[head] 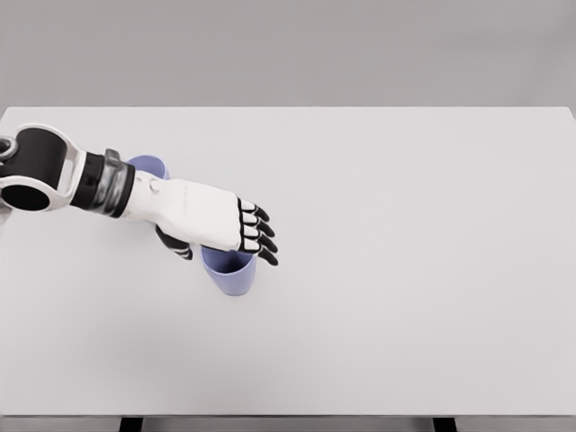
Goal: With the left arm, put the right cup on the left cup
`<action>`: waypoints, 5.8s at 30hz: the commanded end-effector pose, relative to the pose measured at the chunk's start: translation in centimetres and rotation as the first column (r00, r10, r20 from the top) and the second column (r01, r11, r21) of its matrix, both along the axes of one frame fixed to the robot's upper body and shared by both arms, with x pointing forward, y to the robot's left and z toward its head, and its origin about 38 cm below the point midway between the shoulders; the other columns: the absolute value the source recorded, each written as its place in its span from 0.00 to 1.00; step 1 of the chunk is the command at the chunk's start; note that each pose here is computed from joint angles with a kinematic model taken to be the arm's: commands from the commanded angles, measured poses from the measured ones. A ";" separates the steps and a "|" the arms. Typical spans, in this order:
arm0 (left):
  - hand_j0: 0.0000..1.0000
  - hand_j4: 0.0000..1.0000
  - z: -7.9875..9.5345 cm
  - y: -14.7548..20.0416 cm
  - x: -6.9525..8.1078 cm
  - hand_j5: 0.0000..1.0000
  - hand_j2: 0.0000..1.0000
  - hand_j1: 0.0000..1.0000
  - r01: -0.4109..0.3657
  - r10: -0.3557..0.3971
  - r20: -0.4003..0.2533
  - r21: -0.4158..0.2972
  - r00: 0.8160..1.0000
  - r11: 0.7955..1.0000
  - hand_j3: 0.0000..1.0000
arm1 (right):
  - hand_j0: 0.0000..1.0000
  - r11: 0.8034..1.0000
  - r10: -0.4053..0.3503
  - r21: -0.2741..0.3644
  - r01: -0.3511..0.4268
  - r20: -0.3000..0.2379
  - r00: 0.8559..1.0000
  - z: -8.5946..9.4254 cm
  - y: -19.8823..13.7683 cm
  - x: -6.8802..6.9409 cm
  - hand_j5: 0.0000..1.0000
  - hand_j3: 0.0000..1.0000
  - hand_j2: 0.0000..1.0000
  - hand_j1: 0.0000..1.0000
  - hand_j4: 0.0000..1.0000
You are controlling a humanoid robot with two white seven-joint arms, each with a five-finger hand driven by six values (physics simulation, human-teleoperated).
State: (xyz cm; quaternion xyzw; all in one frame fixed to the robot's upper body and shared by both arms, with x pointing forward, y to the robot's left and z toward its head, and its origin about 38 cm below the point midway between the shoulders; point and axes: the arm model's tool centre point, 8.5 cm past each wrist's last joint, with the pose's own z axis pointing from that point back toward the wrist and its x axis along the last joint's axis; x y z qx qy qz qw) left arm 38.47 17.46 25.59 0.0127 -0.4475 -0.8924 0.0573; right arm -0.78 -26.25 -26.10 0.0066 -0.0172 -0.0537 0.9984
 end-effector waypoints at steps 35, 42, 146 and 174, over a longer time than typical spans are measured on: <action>0.97 0.97 -1.9 -0.8 0.2 0.97 0.97 0.97 0.002 -0.002 -0.021 0.009 1.000 1.000 0.97 | 1.00 1.000 0.000 0.000 0.000 -0.001 1.000 0.0 0.0 0.0 1.00 1.00 1.00 1.00 1.00; 0.81 0.81 -1.8 -0.8 0.2 0.81 0.81 0.81 0.002 -0.002 -0.020 0.008 1.000 1.000 0.81 | 1.00 1.000 0.000 0.000 0.000 0.000 1.000 0.0 0.0 0.0 1.00 1.00 1.00 1.00 1.00; 0.66 0.66 10.2 9.1 6.6 0.66 0.66 0.66 -0.321 0.331 0.143 -0.093 0.933 0.943 0.66 | 1.00 1.000 0.000 0.000 0.000 0.000 1.000 0.0 0.0 0.0 1.00 1.00 1.00 1.00 1.00; 0.66 0.66 8.7 12.6 7.3 0.66 0.66 0.66 -0.414 0.416 0.121 -0.042 0.902 0.910 0.66 | 1.00 1.000 0.000 0.000 0.000 0.000 1.000 0.0 0.0 0.0 1.00 1.00 1.00 1.00 1.00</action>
